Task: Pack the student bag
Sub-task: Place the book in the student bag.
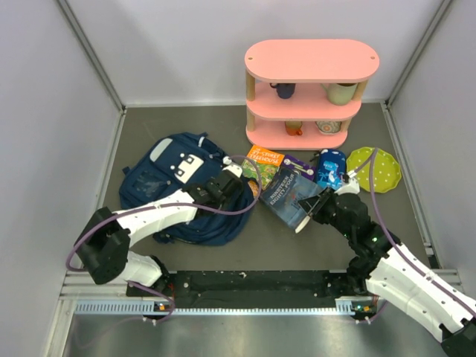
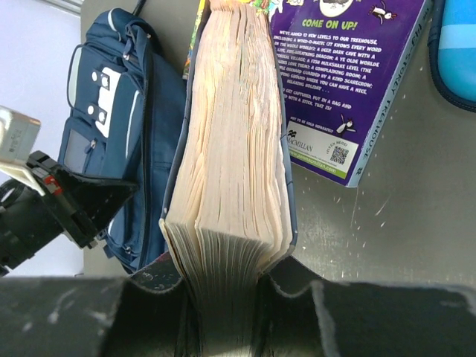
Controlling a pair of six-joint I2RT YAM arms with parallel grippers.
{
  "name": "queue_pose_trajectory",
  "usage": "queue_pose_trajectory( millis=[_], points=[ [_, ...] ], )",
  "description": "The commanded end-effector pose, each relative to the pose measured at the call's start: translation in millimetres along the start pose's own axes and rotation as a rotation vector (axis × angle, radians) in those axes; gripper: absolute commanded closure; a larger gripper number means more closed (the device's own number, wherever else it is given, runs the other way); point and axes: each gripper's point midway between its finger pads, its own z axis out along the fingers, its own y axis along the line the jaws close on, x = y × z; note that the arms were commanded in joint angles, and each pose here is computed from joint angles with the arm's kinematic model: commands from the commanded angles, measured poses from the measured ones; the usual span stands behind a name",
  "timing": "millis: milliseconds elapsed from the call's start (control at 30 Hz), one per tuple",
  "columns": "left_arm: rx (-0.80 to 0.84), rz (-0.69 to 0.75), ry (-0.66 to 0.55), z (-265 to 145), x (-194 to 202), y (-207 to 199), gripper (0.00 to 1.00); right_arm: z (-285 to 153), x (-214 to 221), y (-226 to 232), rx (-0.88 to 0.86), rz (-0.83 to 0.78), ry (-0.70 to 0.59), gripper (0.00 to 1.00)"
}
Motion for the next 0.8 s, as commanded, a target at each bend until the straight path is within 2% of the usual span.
queue_pose_trajectory(
  millis=[0, 133, 333, 467, 667, 767],
  points=[
    [-0.044, -0.044, -0.128, -34, -46, 19, 1.00, -16, -40, 53, -0.184, 0.034, -0.122, 1.00],
    [-0.007, -0.052, -0.237, -66, -82, 25, 1.00, -23, -44, 61, -0.206, 0.024, -0.125, 1.00],
    [0.005, -0.066, -0.305, -95, -105, 35, 1.00, -35, -52, 74, -0.253, 0.014, -0.143, 1.00],
    [0.016, -0.068, -0.324, -100, -107, 37, 1.00, -45, -58, 80, -0.283, 0.003, -0.164, 1.00],
    [0.025, -0.092, -0.286, -92, -94, 37, 1.00, -61, -69, 94, -0.332, -0.015, -0.193, 1.00],
    [0.034, -0.141, -0.343, -104, -101, 44, 1.00, -66, -68, 103, -0.363, -0.036, -0.174, 1.00]
  ],
)
